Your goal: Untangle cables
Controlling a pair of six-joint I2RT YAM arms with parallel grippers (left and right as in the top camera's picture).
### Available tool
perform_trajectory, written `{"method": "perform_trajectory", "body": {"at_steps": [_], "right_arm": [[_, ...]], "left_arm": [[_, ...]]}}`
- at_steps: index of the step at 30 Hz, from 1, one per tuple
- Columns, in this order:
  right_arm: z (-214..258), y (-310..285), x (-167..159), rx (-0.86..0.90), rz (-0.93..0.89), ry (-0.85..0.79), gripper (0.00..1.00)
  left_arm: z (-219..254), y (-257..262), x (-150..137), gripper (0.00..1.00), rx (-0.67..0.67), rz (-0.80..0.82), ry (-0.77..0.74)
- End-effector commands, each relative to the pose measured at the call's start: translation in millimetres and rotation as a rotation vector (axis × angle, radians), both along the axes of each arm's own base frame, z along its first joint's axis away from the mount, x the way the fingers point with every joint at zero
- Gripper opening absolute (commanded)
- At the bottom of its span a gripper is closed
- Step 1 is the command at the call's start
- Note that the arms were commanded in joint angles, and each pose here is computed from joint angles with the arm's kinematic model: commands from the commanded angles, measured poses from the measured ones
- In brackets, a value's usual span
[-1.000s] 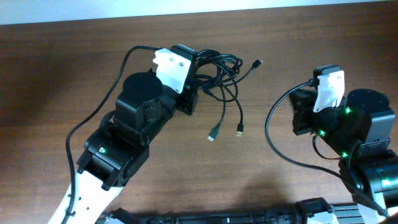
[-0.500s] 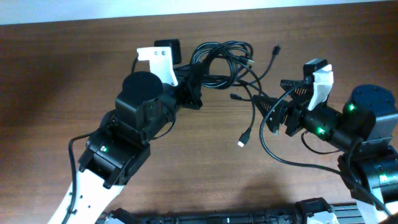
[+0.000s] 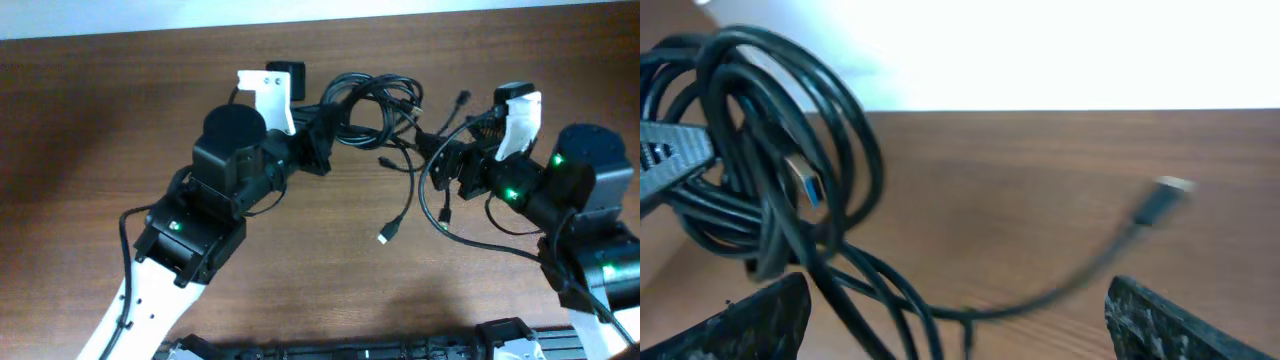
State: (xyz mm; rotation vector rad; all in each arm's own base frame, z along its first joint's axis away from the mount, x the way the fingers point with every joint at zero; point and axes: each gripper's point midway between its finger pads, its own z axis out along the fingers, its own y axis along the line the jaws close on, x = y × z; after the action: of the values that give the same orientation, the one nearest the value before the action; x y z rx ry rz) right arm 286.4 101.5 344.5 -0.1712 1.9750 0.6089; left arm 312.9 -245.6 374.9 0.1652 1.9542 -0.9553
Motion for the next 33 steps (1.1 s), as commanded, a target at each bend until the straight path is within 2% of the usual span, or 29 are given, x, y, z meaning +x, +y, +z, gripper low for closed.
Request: {"method": "perform_trajectory", "body": {"at_steps": [1,4,8,12,15,21,25,28,30,33], "right_arm": [[6.0,-23.3,4.3,-0.040,-0.136,-0.034,0.91],[5.3,-34.4,8.3,-0.065,-0.200,-0.039,0.91],[-3.2,-30.2,13.6,-0.067,-0.178,-0.008,0.91],[2.1,12.1,-4.1,-0.070,0.122,-0.065,0.90],[5.6,24.2,-13.4,-0.057,0.213,-0.085,0.88],[6.8,25.8,-14.3,-0.052,0.223,-0.089,0.88],[18.8,26.9,-10.4,-0.049,0.226,-0.147,0.88],[21.7,14.8,0.5,-0.071,0.136,-0.162,0.88],[19.4,5.8,6.7,-0.095,0.079,-0.158,0.83],[22.7,5.3,8.0,-0.095,0.074,-0.173,0.81]], "left_arm": [[14.6,6.4,2.6,0.00,-0.015,0.014,-0.034],[18.2,-2.6,-5.4,0.00,-0.037,-0.055,-0.035],[31.4,-13.1,-14.1,0.00,-0.080,-0.136,-0.070],[33.8,-13.8,-13.9,0.00,-0.085,-0.138,-0.079],[35.2,-13.8,-13.3,0.00,-0.088,-0.137,-0.085],[34.9,-13.5,-13.0,0.00,-0.087,-0.134,-0.084],[35.1,-18.4,-19.7,0.00,-0.095,-0.181,-0.078],[34.3,-22.6,-26.5,0.00,-0.091,-0.230,-0.079],[34.8,-25.6,-31.3,0.00,-0.092,-0.263,-0.082],[35.1,-27.8,-35.2,0.00,-0.094,-0.290,-0.084]]}}
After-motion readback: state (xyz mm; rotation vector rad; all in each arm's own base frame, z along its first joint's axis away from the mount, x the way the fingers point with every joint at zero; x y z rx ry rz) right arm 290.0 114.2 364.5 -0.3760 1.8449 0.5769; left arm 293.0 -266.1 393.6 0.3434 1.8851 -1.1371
